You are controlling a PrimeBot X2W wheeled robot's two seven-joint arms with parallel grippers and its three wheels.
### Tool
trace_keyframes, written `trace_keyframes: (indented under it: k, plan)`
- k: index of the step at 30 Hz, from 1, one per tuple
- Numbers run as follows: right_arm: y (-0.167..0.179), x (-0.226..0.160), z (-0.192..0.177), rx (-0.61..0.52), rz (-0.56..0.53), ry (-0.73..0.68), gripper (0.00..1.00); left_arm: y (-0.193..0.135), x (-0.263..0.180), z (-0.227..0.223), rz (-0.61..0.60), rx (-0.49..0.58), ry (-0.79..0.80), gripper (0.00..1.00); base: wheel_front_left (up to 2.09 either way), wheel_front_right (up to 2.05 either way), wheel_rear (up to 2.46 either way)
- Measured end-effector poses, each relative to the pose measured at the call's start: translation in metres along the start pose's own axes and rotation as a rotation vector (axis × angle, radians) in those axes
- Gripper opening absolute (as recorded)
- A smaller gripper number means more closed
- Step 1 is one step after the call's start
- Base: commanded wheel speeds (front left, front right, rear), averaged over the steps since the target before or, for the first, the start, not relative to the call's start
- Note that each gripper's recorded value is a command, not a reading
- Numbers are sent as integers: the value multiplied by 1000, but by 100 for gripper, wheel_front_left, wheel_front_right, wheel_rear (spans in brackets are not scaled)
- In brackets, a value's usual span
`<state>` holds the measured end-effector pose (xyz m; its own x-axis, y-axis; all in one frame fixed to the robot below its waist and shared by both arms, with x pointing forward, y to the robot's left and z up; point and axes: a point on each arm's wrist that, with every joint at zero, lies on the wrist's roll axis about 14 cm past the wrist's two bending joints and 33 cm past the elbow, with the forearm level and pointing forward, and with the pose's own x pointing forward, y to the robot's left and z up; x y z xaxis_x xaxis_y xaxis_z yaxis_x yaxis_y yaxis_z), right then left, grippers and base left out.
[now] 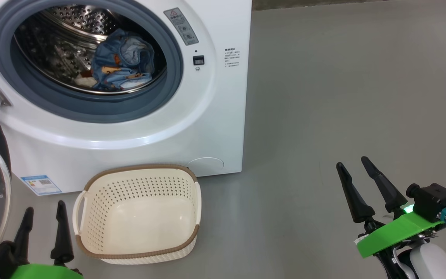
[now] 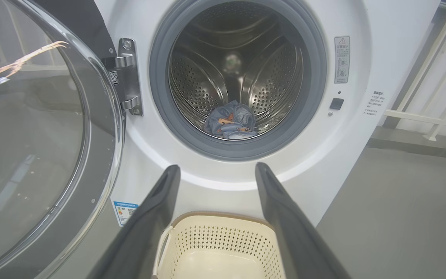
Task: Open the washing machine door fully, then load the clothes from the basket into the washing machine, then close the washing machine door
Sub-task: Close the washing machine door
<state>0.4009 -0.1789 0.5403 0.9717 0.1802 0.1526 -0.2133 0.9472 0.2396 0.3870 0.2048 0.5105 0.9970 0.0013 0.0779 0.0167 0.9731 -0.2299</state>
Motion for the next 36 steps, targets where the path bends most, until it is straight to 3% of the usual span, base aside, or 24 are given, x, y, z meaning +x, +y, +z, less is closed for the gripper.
trace_keyframes:
  k: [13,36]
  plan:
    - [11,8,-2,-1,38,5,100,12,-8,2,33,7,-2,100,0,0,0]
    - [90,42,-22,45,264,49,100,72,-64,21,270,34,-53,100,0,0,0]
